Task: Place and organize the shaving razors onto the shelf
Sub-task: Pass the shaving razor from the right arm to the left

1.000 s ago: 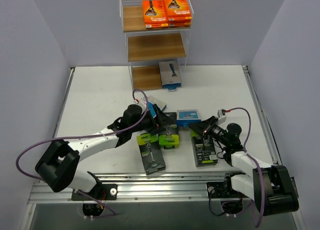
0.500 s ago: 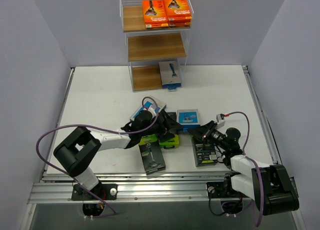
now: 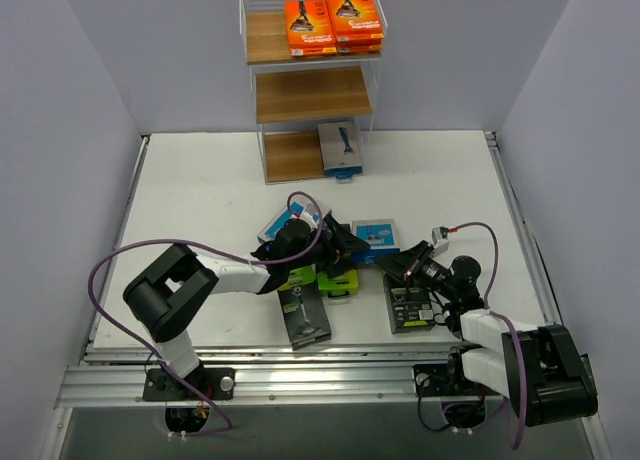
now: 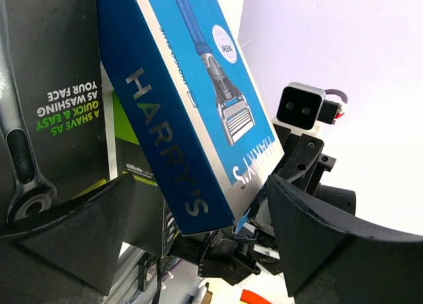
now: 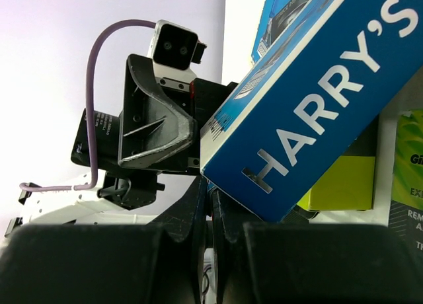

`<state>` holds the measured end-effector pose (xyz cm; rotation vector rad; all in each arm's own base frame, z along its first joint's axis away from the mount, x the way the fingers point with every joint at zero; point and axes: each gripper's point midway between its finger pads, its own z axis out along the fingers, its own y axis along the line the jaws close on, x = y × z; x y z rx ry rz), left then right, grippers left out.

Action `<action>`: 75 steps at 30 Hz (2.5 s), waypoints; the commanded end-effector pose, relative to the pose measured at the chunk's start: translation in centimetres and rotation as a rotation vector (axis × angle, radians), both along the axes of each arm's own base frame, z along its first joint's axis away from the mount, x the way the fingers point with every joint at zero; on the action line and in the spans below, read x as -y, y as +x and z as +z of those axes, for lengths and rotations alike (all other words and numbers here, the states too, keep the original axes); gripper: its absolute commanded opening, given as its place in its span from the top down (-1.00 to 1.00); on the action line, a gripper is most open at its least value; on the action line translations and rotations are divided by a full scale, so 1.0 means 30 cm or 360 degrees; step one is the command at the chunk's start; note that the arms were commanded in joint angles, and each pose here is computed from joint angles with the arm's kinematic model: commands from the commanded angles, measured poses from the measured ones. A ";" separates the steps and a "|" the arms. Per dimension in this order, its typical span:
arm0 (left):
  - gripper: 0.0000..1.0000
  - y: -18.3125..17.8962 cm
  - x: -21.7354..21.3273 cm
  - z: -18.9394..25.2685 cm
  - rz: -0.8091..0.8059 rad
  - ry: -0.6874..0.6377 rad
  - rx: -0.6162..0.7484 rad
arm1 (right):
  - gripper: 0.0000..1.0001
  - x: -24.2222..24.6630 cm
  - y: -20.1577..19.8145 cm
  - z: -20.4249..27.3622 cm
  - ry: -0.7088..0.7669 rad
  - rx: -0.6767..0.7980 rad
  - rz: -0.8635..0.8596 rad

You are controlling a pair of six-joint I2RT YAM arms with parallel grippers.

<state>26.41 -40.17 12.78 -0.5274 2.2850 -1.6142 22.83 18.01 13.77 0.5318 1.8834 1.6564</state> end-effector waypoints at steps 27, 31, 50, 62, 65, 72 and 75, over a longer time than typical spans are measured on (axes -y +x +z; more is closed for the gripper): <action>0.68 0.045 0.026 0.219 -0.0005 -0.0041 0.0358 | 0.96 -0.010 -0.122 -0.127 -0.0231 0.0035 0.0171; 0.76 0.053 -0.036 0.256 0.0037 0.0127 0.0497 | 0.84 -0.005 -0.105 -0.117 -0.0251 0.0053 0.0140; 0.78 0.148 -0.377 0.168 0.0297 0.0315 0.0496 | -0.04 -0.003 -0.091 -0.094 -0.0200 0.0059 0.0102; 0.81 0.256 -0.642 0.241 0.0464 0.0350 0.0534 | -0.07 0.050 -0.011 -0.106 -0.0586 0.0110 0.0001; 0.81 0.306 -0.656 0.225 0.0476 0.0374 0.0501 | -0.08 0.048 -0.008 -0.105 -0.0593 0.0110 0.0015; 0.80 0.432 -0.659 0.206 0.0515 0.0459 0.0538 | -0.08 0.070 0.006 -0.111 -0.0679 0.0129 -0.0035; 0.80 0.482 -0.656 0.211 0.0534 0.0462 0.0556 | -0.08 0.073 0.014 -0.107 -0.0703 0.0146 -0.0031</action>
